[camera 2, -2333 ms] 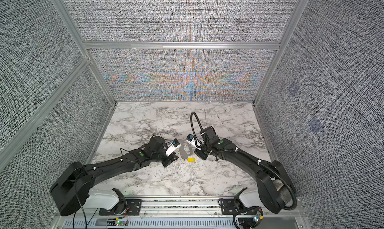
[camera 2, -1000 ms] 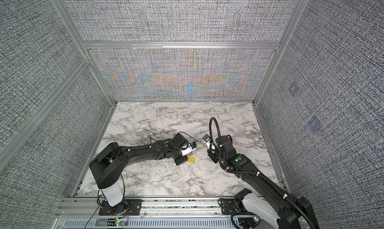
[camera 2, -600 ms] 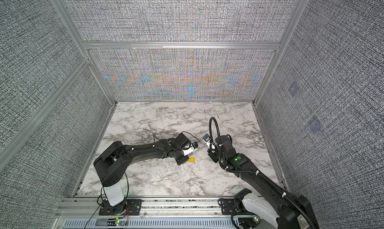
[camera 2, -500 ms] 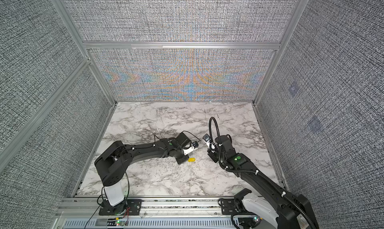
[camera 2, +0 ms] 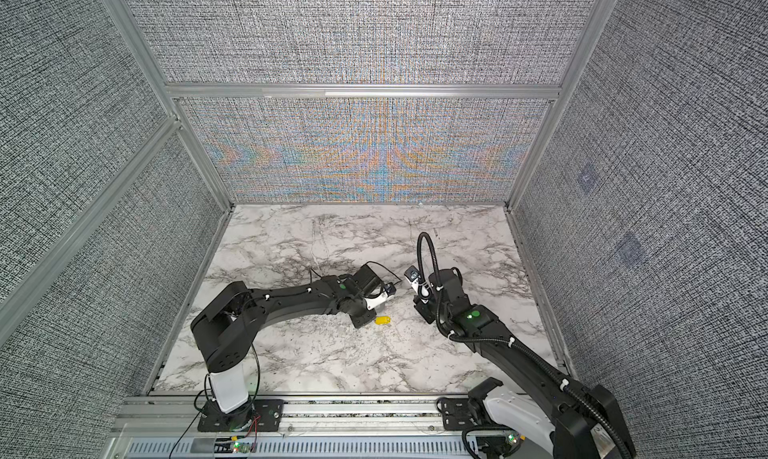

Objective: Remove the keys from the keyring

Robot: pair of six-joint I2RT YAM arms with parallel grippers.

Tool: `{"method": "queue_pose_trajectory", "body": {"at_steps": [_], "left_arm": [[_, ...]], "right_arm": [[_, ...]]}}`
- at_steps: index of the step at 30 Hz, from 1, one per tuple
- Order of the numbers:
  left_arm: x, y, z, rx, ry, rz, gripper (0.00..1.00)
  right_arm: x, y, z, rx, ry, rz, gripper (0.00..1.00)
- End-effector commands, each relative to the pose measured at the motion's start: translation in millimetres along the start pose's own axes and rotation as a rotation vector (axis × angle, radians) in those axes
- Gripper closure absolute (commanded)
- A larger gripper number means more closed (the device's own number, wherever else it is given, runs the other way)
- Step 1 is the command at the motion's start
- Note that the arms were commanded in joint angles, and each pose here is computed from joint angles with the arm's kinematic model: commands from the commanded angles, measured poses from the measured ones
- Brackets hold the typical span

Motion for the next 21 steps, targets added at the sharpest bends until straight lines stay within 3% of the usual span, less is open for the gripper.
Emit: {"method": "queue_pose_trajectory", "body": {"at_steps": [1, 13, 21], "left_arm": [[8, -3, 4, 0.018, -0.020, -0.039, 0.65], [3, -12, 6, -0.044, -0.021, 0.031, 0.65], [-7, -30, -3, -0.176, -0.039, 0.164, 0.66]], "right_arm": [[-4, -1, -9, -0.029, 0.015, 0.013, 0.60], [3, -2, -9, -0.035, 0.006, -0.030, 0.60], [31, -3, -11, -0.090, -0.088, -0.181, 0.62]]}}
Point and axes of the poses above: each gripper's point midway between its finger pads, its own y axis out along the fingers, its own x axis along the line the jaws close on, z = x × y, the point moved 1 cm from there along -y, back along the fingers, and after that the axes turned 3 degrees about -y, right-handed, at the moved point
